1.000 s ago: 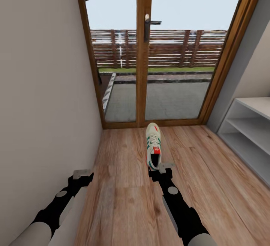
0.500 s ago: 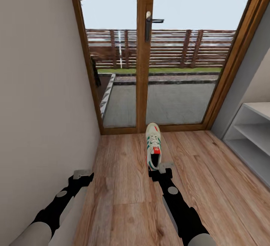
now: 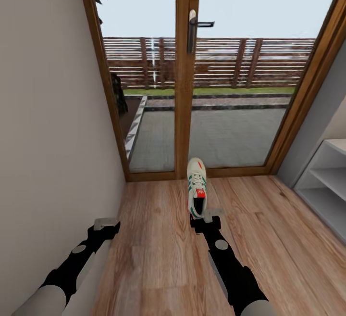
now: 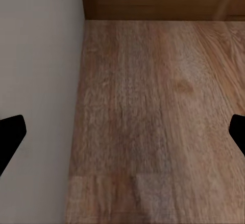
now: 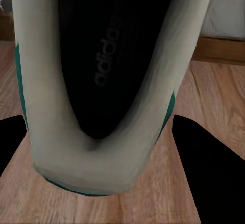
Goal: Pick up the two gym shoes and the two sandals from the corridor floor and place them onto the hallstand (shoe rack) in the corridor, making sure they are on the rack and not on the floor. Arrange them so the two gym shoes are next to each other and the two sandals are next to each other.
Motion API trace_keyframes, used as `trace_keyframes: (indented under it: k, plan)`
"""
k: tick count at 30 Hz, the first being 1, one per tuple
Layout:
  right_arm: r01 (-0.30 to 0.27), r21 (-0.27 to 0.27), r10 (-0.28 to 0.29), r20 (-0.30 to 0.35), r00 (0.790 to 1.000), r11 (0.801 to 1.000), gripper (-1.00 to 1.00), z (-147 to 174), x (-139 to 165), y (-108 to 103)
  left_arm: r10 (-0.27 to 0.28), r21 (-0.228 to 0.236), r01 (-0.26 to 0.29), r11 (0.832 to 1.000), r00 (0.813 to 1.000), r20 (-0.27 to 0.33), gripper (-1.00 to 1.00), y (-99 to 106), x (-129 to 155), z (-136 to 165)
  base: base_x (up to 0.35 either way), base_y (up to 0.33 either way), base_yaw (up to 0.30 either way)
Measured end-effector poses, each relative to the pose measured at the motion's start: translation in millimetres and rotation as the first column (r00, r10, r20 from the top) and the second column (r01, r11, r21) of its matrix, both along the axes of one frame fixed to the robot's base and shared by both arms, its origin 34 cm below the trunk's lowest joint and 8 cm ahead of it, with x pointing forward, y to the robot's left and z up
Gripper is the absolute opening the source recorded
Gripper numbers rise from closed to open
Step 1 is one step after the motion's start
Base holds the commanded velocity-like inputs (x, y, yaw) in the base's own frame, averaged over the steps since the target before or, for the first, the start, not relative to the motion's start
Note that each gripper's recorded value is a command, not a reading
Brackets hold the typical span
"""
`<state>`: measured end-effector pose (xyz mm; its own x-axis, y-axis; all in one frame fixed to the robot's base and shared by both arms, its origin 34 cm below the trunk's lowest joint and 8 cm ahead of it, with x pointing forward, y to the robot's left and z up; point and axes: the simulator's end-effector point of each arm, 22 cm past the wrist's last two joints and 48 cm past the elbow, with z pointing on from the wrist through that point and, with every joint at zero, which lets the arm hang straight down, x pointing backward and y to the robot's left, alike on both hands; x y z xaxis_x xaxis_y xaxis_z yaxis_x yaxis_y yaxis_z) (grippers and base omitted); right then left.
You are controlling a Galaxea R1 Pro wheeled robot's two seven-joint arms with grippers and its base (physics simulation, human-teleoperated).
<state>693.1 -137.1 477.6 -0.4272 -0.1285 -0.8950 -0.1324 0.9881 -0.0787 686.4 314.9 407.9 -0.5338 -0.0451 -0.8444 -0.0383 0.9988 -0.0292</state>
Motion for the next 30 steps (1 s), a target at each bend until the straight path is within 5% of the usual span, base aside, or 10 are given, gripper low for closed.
trace_keyframes:
  k: [14, 30]
  plan:
    - [0.0, 0.0, 0.0, 0.0, 1.0, 1.0, -1.0, -0.1, 0.0, -0.1, 0.0, -0.002, 0.0, 1.0, 1.0, -0.003, 1.0, -0.9, -0.9, -1.4, 0.335, 0.0, -0.012]
    - [0.0, 0.0, 0.0, -0.003, 1.0, 1.0, -1.0, -1.4, -0.4, -0.1, 0.007, 0.005, -0.007, 1.0, 1.0, -0.007, 1.0, 2.1, -3.9, -5.4, 0.219, 0.0, -0.253]
